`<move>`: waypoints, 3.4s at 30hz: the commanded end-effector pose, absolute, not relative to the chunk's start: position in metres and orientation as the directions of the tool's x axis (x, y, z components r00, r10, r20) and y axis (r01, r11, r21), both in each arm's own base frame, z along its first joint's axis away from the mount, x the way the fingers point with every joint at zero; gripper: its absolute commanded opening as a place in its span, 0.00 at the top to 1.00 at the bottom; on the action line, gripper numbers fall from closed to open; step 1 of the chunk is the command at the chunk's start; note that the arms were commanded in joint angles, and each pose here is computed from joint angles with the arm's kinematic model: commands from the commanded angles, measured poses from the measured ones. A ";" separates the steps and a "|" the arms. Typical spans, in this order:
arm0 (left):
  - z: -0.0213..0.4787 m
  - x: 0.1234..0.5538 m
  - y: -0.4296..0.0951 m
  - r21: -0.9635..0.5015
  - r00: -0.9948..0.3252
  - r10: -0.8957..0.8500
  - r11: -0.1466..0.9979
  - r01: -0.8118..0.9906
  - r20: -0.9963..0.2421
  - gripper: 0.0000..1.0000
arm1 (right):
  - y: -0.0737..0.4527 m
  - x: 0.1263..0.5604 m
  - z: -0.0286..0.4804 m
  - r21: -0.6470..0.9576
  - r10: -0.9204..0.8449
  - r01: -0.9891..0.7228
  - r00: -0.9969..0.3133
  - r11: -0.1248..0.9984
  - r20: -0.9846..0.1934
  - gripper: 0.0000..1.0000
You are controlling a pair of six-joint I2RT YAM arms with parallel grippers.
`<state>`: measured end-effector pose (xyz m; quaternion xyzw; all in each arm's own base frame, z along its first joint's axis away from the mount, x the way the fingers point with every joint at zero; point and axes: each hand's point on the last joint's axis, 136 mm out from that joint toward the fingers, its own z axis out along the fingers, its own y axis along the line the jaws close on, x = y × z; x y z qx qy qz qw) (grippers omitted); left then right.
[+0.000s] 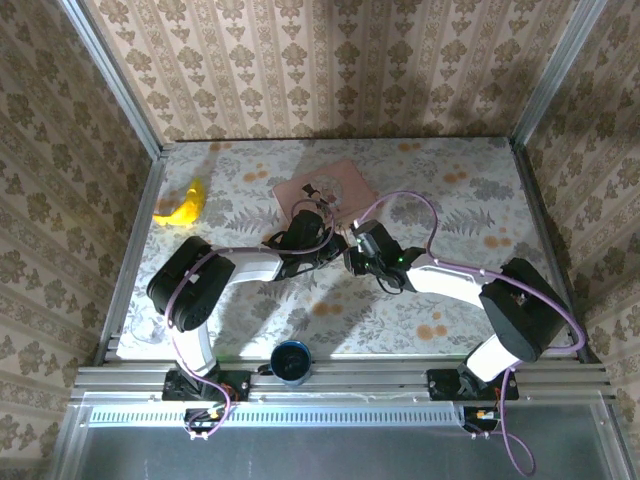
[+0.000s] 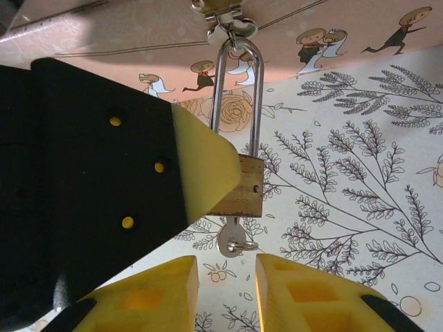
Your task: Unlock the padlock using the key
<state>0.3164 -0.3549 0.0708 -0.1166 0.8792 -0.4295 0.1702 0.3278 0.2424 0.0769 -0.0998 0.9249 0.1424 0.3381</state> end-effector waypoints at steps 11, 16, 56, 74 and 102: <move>0.062 0.298 -0.351 -0.770 -0.940 -0.316 0.628 -0.109 -0.125 1.00 | 0.251 0.342 0.072 0.061 -0.206 -0.330 -0.713 0.942 -0.670 0.73; 0.062 0.297 -0.352 -0.772 -0.941 -0.315 0.626 -0.111 -0.120 1.00 | 0.252 0.346 0.071 0.025 -0.237 -0.352 -0.679 0.936 -0.695 0.73; 0.066 0.297 -0.355 -0.797 -0.950 -0.284 0.600 -0.070 -0.131 1.00 | 0.247 0.375 0.058 0.680 0.070 -0.289 -0.892 0.673 -0.448 1.00; 0.063 0.292 -0.347 -0.793 -0.948 -0.294 0.603 -0.084 -0.124 0.88 | 0.243 0.398 0.080 0.885 0.266 -0.200 -0.905 0.421 -0.331 1.00; 0.155 0.320 -0.291 -0.674 -0.830 -0.265 0.719 0.169 -0.491 0.00 | 0.227 0.387 0.056 0.725 0.212 -0.118 -0.914 0.678 -0.347 0.72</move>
